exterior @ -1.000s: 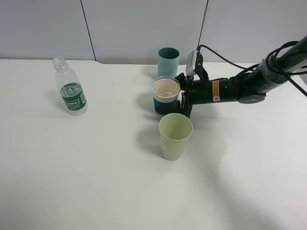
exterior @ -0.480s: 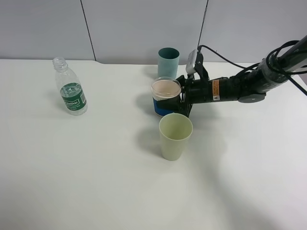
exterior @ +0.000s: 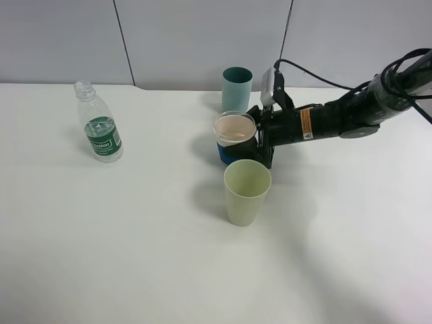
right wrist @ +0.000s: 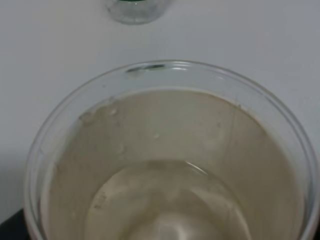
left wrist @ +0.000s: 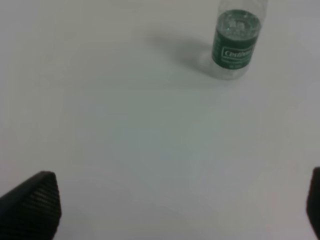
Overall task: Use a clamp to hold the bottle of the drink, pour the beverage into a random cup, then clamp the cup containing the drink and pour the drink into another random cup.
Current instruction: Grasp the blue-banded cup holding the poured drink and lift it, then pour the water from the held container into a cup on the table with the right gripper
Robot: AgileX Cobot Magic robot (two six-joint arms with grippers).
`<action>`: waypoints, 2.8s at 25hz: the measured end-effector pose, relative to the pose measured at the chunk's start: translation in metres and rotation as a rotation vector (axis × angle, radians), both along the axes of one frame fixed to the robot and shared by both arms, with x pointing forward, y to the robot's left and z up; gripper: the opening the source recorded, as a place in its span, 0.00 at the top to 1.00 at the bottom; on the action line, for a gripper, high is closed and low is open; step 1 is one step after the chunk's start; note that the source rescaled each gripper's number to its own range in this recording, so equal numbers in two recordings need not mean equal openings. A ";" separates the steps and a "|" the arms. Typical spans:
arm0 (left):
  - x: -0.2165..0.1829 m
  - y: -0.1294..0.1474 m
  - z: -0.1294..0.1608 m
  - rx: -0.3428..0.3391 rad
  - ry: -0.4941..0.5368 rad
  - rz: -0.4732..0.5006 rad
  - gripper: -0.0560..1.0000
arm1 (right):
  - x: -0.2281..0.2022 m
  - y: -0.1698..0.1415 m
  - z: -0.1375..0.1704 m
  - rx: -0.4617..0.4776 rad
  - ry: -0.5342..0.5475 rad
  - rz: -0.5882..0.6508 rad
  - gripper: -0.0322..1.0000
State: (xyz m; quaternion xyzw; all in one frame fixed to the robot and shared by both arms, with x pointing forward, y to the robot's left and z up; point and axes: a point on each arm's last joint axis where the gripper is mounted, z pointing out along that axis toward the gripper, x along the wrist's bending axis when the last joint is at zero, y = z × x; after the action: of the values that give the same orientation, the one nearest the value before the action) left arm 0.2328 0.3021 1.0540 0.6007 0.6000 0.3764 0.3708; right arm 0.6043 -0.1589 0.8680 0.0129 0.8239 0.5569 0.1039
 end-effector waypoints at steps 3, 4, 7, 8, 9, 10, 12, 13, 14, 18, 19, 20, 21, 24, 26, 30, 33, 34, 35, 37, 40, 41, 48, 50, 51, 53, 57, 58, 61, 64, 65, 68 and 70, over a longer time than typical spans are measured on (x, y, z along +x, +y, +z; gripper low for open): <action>0.000 0.000 0.000 0.000 0.000 0.000 0.00 | -0.001 0.000 0.016 -0.012 -0.056 0.029 0.97; 0.000 0.000 0.000 0.000 0.000 0.000 0.00 | -0.001 0.000 0.022 -0.017 -0.079 0.037 0.97; 0.000 0.000 0.000 0.000 0.000 0.000 0.00 | -0.002 -0.001 0.036 -0.040 -0.136 0.047 0.97; 0.000 0.000 0.000 0.000 0.000 0.000 0.00 | -0.001 -0.001 0.040 -0.050 -0.159 0.047 0.97; 0.000 0.000 0.000 0.000 0.000 0.000 0.00 | -0.001 -0.002 0.043 -0.060 -0.176 0.047 0.97; 0.000 0.000 0.000 0.000 0.000 0.000 0.00 | -0.001 -0.002 0.046 -0.072 -0.194 0.052 0.97; 0.000 0.000 0.000 0.000 0.000 0.000 0.00 | -0.002 -0.003 0.052 -0.089 -0.230 0.067 0.97; 0.000 0.000 0.000 0.000 0.000 0.000 0.00 | -0.003 -0.003 0.054 -0.095 -0.244 0.077 0.97; 0.000 0.000 0.000 0.000 0.000 0.000 0.00 | -0.004 -0.003 0.057 -0.101 -0.259 0.087 0.97; 0.000 0.000 0.000 0.000 0.000 0.000 0.00 | -0.006 -0.004 0.071 -0.116 -0.318 0.106 0.97; 0.000 0.000 0.000 0.000 0.000 0.000 0.00 | -0.007 -0.004 0.075 -0.118 -0.335 0.107 0.97; 0.000 0.000 0.000 0.000 0.000 0.000 0.00 | -0.007 -0.004 0.079 -0.119 -0.357 0.112 0.97; 0.000 0.000 0.000 0.000 0.000 0.000 0.00 | -0.007 -0.004 0.081 -0.121 -0.376 0.116 0.97; 0.000 0.000 0.000 0.000 0.000 0.000 0.00 | -0.008 -0.004 0.087 -0.130 -0.432 0.133 0.97; 0.000 0.000 0.000 0.000 0.000 0.000 0.00 | -0.009 -0.004 0.087 -0.139 -0.465 0.149 0.97; 0.000 0.000 0.000 0.000 -0.001 0.000 0.00 | -0.012 -0.004 0.087 -0.144 -0.507 0.211 0.97; 0.000 0.000 0.000 0.000 -0.001 0.000 0.00 | -0.016 -0.002 0.089 -0.101 -0.523 0.255 0.97; 0.000 0.000 0.000 0.000 -0.001 0.000 0.00 | -0.017 -0.001 0.090 -0.091 -0.526 0.266 0.97; 0.000 0.000 0.000 0.000 -0.001 0.000 0.00 | -0.018 -0.001 0.090 -0.087 -0.530 0.273 0.97; 0.000 0.000 0.000 0.000 -0.001 0.000 0.00 | -0.019 -0.001 0.091 -0.082 -0.539 0.283 0.97; 0.000 0.000 0.000 0.000 -0.001 0.000 0.00 | -0.021 -0.002 0.091 -0.098 -0.565 0.312 0.97; 0.000 0.000 0.000 0.000 -0.001 0.000 0.00 | -0.022 -0.002 0.094 -0.105 -0.580 0.324 0.97; 0.000 0.000 0.000 0.000 -0.001 0.000 0.00 | -0.033 0.001 0.122 -0.129 -0.680 0.374 0.97; 0.000 0.000 0.000 0.000 -0.001 0.000 0.00 | -0.037 0.005 0.129 -0.126 -0.700 0.386 0.97; 0.000 0.000 0.000 0.000 -0.001 0.000 0.00 | -0.038 0.006 0.132 -0.124 -0.709 0.391 0.97; 0.000 0.000 0.000 0.000 -0.001 0.000 0.00 | -0.041 0.009 0.135 -0.120 -0.721 0.400 0.97; 0.000 0.000 0.000 0.000 -0.001 0.000 0.00 | -0.043 0.014 0.136 -0.121 -0.745 0.419 0.97; 0.000 0.000 0.000 0.000 -0.001 0.000 0.00 | -0.044 0.015 0.136 -0.123 -0.759 0.428 0.97; 0.000 0.000 0.000 0.000 -0.001 0.000 0.00 | -0.046 0.018 0.138 -0.135 -0.806 0.451 0.97; 0.000 0.000 0.000 0.000 -0.001 0.000 0.00 | -0.047 0.020 0.138 -0.142 -0.836 0.464 0.97; 0.000 0.000 0.000 0.000 -0.001 0.000 0.00 | -0.047 0.021 0.138 -0.144 -0.846 0.468 0.97; 0.000 0.000 0.000 0.000 -0.001 0.000 0.00 | -0.047 0.021 0.138 -0.147 -0.862 0.474 0.97; 0.000 0.000 0.000 0.000 -0.001 0.000 0.00 | -0.047 0.021 0.138 -0.148 -0.867 0.475 0.97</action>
State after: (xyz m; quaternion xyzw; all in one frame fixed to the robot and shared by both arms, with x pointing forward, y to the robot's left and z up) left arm 0.2326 0.3021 1.0540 0.6005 0.5998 0.3767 0.3712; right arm 0.5576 -0.1383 1.0061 -0.4151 0.7226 0.4593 0.3076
